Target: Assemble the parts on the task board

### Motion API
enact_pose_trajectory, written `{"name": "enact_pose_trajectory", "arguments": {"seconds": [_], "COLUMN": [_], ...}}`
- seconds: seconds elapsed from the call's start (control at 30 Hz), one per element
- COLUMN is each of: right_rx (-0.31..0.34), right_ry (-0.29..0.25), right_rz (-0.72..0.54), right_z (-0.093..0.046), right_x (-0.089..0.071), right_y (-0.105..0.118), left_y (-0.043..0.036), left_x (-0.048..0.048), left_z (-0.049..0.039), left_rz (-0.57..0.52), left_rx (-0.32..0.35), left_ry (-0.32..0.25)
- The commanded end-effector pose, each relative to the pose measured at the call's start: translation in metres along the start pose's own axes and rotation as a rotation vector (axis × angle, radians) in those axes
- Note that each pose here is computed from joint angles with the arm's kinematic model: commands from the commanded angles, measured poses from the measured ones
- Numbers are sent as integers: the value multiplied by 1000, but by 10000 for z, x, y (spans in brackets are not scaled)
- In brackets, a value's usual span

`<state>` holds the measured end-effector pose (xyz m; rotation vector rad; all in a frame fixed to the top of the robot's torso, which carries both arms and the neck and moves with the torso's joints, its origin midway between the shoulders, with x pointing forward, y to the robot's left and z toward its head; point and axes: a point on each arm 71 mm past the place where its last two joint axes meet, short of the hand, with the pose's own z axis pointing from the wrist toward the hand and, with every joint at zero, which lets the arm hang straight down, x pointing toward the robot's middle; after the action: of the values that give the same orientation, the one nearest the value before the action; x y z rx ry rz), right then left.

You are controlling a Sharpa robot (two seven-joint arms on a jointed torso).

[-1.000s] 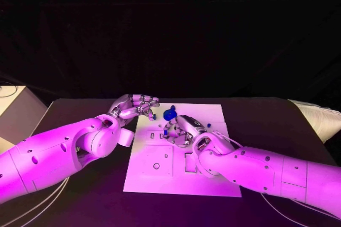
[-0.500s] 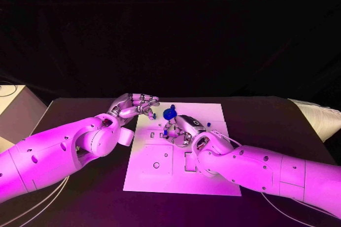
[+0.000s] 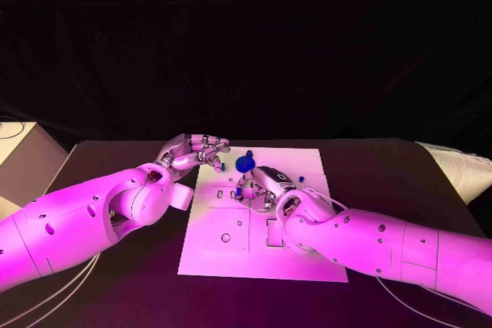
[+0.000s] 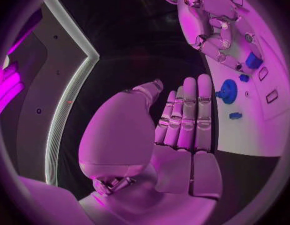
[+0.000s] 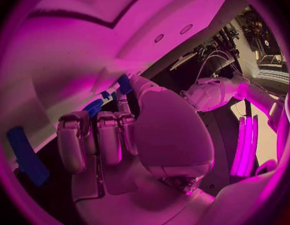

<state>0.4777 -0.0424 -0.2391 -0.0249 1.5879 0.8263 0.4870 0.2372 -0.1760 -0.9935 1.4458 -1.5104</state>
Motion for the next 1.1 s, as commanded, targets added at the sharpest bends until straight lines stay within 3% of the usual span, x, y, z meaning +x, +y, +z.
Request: {"name": "enact_pose_trajectory", "arguments": {"seconds": [0.03, 1.1], "right_rx": [7, -14], "right_ry": [27, -4], "right_rz": [-17, -15], "right_z": [-4, -15], "right_x": [36, 22], "right_y": [-9, 16], "left_y": [-12, -8], "left_x": [21, 19], "left_z": [2, 6], "left_rz": [-9, -9], "left_rx": [10, 8], "left_ry": [12, 13]}}
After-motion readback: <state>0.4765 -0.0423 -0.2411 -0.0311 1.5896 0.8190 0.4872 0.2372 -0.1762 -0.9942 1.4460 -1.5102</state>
